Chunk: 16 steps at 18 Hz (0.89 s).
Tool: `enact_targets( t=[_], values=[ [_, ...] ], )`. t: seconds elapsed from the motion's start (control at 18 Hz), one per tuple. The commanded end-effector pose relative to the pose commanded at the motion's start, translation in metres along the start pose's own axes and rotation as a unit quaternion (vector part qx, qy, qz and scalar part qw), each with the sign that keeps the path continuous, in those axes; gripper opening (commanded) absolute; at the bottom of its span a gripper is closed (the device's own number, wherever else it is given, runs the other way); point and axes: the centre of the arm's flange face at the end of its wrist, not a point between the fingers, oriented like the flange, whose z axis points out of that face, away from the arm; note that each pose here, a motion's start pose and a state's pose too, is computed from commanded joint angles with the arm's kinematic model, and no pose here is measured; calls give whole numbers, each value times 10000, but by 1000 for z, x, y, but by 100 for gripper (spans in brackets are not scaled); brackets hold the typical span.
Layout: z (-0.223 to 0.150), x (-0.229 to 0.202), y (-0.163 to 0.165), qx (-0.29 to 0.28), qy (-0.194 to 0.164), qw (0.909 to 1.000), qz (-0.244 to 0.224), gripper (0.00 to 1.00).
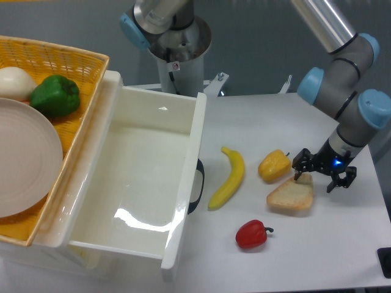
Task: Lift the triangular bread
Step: 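Move the gripper down over the triangular bread slice's corner, then close the gripper on the corner of the bread slice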
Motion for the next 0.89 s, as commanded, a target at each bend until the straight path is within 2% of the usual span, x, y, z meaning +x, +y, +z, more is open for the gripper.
enact_targets(
  t=[0.22,0.33,0.39,0.56,0.72,0.78,0.89],
  values=[
    [5,1,1,53,59,10000,9,75],
    [4,1,1,48,49,10000,20,56],
    [4,0,1,59,43,10000,31,41],
    [0,0,0,65,7,9999,98,18],
    [-12,-1,-3,124,-84,9998,121,12],
    [-15,-2,-5,137,-118,9997,134,3],
    [-22,-6,-10,130,-210,9995,179,0]
  ],
)
